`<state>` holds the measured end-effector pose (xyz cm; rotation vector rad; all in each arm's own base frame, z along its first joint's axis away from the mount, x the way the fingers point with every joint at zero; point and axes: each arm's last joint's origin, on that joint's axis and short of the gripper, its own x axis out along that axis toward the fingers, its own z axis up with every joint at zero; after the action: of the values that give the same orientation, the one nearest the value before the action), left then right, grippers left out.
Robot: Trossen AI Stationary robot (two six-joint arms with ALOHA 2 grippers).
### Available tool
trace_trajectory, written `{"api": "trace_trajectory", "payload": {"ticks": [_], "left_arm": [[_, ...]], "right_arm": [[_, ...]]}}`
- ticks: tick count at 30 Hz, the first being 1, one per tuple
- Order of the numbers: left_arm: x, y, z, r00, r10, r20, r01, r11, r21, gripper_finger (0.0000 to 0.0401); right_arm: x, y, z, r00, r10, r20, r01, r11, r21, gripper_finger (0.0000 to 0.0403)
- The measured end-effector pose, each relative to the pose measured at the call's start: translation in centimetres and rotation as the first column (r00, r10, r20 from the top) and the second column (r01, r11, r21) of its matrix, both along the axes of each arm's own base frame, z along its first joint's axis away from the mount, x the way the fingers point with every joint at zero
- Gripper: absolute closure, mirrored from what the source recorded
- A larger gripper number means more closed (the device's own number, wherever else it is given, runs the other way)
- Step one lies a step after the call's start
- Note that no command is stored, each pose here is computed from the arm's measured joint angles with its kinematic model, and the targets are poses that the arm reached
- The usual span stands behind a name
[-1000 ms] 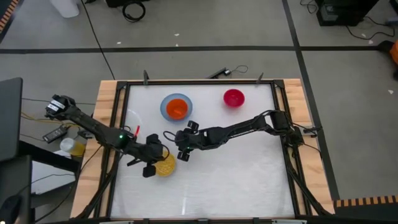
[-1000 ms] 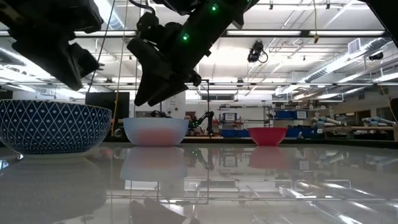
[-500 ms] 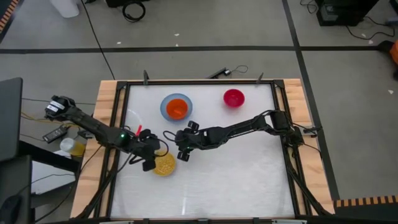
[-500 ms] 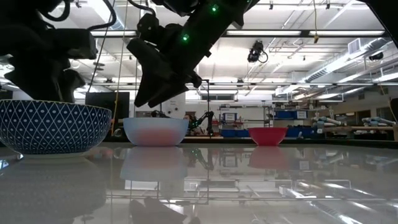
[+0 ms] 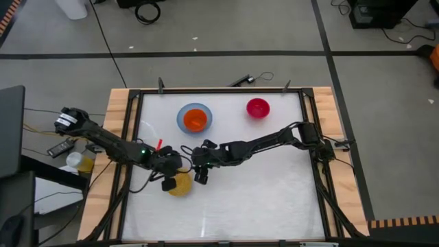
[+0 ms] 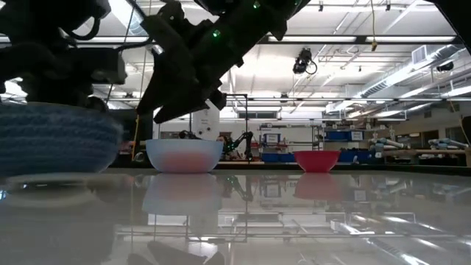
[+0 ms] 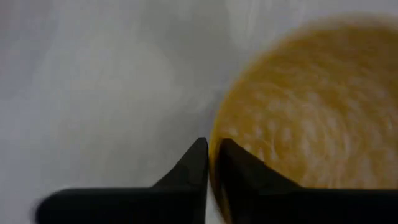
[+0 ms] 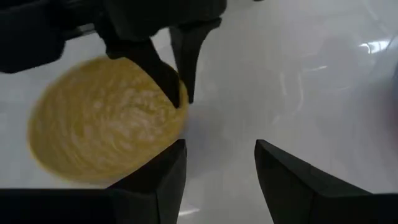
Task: Nest bowls inside each other
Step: Stack the yellow bowl onto the orange bowl
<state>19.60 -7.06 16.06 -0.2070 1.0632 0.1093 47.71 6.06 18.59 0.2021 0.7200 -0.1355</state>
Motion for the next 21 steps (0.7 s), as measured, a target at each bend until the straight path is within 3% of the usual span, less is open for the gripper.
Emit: {"api": "trace_trajectory", "payload": {"ticks": [2, 6, 11, 21], "left_arm": [[0.7, -0.2, -0.1, 0.999, -0.017, 0.029, 0.017, 1.000, -0.008, 0.0386], [1.4, 0.0, -0.3, 0.998, -0.003, 0.068, 0.003, 1.000, 0.000, 0.0386], [1.8, 0.8, 0.5, 0.996, 0.052, 0.076, -0.058, 0.995, 0.086, 0.0390], [3.1, 1.4, 2.3, 0.992, 0.022, 0.125, -0.045, 0.982, 0.183, 0.0393]], "right_arm": [[-0.1, 0.1, -0.4, 1.000, -0.007, -0.011, 0.007, 1.000, 0.012, 0.0207], [-0.4, 0.1, -0.9, 1.000, 0.013, -0.028, -0.011, 0.999, 0.053, 0.0207], [-0.3, 0.3, -0.8, 0.998, 0.052, -0.018, -0.050, 0.995, 0.087, 0.0207], [-0.5, -0.7, -1.4, 0.998, 0.010, -0.067, -0.010, 1.000, 0.003, 0.0215]]}}
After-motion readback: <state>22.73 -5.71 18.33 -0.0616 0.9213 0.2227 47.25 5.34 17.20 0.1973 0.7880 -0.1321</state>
